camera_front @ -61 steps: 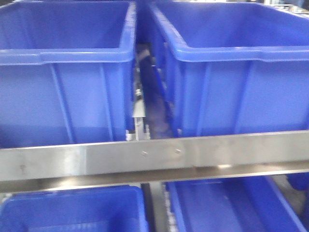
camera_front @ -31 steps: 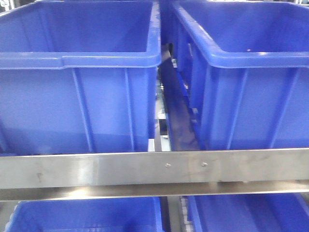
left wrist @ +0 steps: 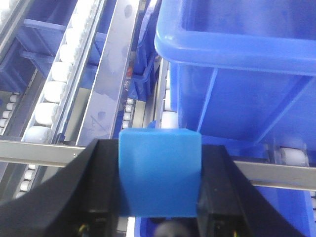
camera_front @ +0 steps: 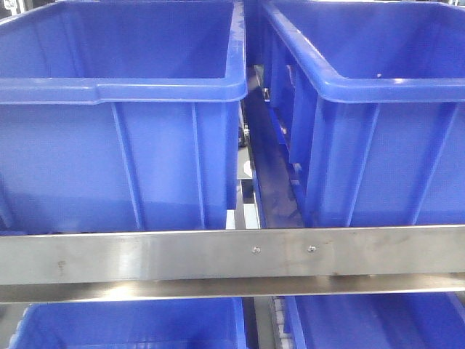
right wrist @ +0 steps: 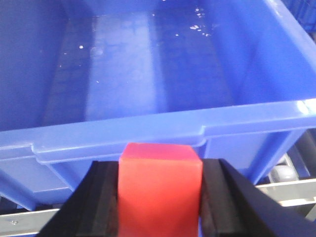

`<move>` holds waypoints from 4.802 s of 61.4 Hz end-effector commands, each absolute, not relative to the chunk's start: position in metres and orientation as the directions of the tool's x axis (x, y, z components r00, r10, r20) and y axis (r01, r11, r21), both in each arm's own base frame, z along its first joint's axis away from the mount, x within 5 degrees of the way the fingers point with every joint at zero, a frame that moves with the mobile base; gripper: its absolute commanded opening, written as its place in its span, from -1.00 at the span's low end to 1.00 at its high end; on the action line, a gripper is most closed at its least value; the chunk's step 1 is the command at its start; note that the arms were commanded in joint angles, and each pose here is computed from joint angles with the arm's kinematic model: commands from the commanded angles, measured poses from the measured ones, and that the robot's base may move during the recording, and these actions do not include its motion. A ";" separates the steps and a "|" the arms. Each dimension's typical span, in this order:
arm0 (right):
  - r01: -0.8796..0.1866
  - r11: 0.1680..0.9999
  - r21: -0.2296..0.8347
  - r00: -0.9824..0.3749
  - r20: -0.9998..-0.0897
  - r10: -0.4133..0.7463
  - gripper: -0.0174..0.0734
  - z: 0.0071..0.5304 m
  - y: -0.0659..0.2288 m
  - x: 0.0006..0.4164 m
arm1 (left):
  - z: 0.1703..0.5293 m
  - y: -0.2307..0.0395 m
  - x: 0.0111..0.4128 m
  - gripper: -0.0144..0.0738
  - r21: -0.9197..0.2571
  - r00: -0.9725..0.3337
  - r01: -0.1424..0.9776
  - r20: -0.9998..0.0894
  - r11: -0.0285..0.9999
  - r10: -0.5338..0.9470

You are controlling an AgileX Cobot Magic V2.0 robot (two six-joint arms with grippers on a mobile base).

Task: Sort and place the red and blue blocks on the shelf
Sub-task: 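Move the right gripper holding the red cube over a blue bin, then lower the left gripper holding the blue cube into another blue bin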

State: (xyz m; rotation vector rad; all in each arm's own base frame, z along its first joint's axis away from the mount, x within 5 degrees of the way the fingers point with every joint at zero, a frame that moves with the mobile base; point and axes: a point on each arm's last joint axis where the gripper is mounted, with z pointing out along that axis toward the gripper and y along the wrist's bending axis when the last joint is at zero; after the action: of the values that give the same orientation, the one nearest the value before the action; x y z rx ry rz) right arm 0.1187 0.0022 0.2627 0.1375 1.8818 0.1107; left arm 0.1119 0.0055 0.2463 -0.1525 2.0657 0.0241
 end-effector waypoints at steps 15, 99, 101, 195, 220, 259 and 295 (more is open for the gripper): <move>0.005 0.991 0.133 -0.199 -0.971 0.131 -0.51 0.280 0.003 0.121 | 0.261 0.003 0.116 -0.39 -0.055 -0.392 -0.089 -0.916 0.995 -0.086; 0.005 0.991 0.133 -0.198 -0.971 0.131 -0.51 0.281 0.003 0.121 | 0.261 0.003 0.116 -0.39 -0.056 -0.390 -0.088 -0.917 0.995 -0.086; 0.005 0.991 0.133 -0.198 -0.971 0.131 -0.51 0.281 0.003 0.121 | 0.261 0.003 0.116 -0.39 -0.056 -0.390 -0.088 -0.917 0.995 -0.086; -0.038 0.992 0.116 -0.050 -0.992 0.114 -0.51 0.327 0.006 0.136 | 0.315 -0.002 0.127 -0.39 -0.172 -0.209 -0.040 -0.962 0.984 -0.177; -0.033 0.993 0.112 -0.115 -0.988 0.108 -0.51 0.344 0.008 0.186 | 0.345 -0.009 0.164 -0.39 -0.175 -0.183 0.003 -0.968 0.985 -0.172; -0.045 0.992 0.116 -0.191 -0.976 0.105 -0.51 0.332 0.013 0.250 | 0.338 -0.070 0.274 -0.39 -0.122 -0.328 0.188 -0.943 0.975 -0.055; -0.059 0.991 0.117 -0.174 -0.979 0.105 0.07 0.330 0.014 0.256 | 0.332 -0.073 0.284 -0.38 -0.128 -0.354 0.182 -0.934 0.975 -0.057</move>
State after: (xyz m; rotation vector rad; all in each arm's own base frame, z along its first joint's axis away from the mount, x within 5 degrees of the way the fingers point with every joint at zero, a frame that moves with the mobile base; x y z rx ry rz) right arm 0.2549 0.0130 0.3040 0.0738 1.8920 0.1303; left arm 0.2842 -0.0688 0.3054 0.0755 2.0530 -0.1949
